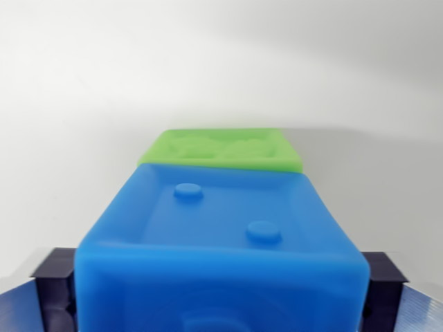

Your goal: Stack cube

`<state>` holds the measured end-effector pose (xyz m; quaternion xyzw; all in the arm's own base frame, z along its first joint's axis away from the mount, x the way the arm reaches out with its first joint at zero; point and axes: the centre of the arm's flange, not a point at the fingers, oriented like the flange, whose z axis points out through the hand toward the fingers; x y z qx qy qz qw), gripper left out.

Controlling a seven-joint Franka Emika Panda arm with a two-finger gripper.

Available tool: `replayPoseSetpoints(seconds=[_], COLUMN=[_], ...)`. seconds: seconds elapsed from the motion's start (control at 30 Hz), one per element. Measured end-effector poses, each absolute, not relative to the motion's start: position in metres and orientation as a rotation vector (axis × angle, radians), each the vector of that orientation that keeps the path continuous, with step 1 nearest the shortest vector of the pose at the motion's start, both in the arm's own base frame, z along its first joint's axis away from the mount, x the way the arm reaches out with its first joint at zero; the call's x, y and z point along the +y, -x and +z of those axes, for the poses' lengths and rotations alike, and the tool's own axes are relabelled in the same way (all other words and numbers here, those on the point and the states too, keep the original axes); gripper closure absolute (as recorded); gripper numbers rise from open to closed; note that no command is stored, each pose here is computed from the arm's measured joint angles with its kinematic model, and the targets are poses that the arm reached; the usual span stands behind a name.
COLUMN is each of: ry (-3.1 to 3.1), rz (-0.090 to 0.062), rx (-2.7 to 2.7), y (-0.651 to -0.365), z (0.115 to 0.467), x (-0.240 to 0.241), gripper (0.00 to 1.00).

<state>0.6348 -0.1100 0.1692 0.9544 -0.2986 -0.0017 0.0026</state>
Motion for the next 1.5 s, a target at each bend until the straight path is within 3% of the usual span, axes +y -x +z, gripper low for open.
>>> replayPoseSetpoints(seconds=[0.83,1.5], ry=[-2.994,-2.996], rz=[-0.003,0.002], rx=[-0.937,-0.938], y=[-0.635,-0.636], z=[0.172,0.222], x=[-0.110,-0.110], gripper=[0.00,0.00])
